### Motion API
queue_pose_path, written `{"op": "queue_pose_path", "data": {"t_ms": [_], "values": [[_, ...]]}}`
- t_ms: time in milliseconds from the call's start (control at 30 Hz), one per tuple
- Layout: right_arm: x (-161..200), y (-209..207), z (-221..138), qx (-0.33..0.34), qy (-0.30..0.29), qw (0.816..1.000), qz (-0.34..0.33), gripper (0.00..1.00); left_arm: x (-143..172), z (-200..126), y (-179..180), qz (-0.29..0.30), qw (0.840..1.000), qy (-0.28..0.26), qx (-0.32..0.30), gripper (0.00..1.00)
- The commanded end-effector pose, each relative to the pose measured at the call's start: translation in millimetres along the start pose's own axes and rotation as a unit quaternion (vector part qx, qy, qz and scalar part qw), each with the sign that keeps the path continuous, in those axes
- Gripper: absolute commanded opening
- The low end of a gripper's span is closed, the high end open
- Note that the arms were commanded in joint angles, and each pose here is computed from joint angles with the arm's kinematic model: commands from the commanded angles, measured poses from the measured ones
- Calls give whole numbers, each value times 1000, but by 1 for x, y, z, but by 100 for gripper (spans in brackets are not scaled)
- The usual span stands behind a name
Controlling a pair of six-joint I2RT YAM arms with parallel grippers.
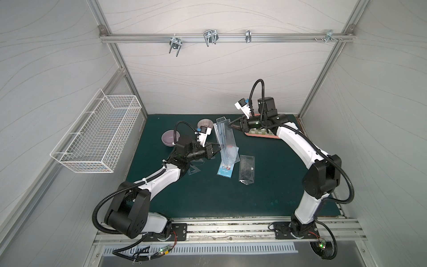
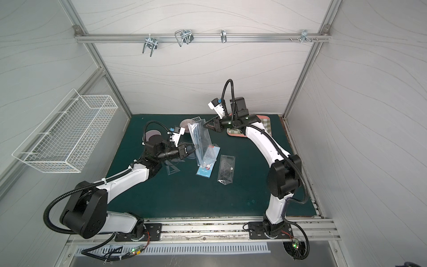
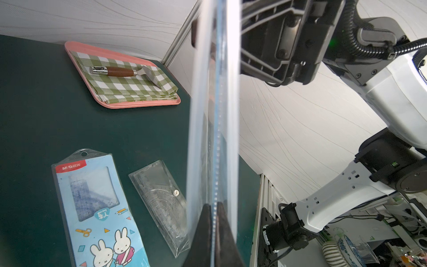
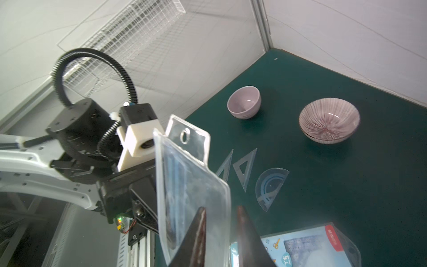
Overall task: Open the ruler set and take out the ruler
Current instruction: Take out the ruler from the ruler set bag.
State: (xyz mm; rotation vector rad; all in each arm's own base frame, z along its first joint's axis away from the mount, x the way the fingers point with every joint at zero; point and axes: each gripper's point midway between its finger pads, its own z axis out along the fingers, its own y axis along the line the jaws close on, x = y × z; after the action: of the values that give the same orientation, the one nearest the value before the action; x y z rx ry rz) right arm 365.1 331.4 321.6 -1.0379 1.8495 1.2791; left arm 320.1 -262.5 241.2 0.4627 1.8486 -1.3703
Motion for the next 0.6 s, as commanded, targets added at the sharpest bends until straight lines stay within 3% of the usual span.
{"op": "queue_pose_path", "data": {"t_ms": [0,100,567], "values": [[-7,20,-1,-61,-8,998,-25,18,-14,-1,-11,39,999,-20,25,0],[-8,24,-2,-66,-6,997,-27,0,-16,-2,-11,39,999,-22,24,0],[-15,-2,-30,33,-38,998,-23,0,-2,-12,-3,19,1000,-4,-21,0]]}}
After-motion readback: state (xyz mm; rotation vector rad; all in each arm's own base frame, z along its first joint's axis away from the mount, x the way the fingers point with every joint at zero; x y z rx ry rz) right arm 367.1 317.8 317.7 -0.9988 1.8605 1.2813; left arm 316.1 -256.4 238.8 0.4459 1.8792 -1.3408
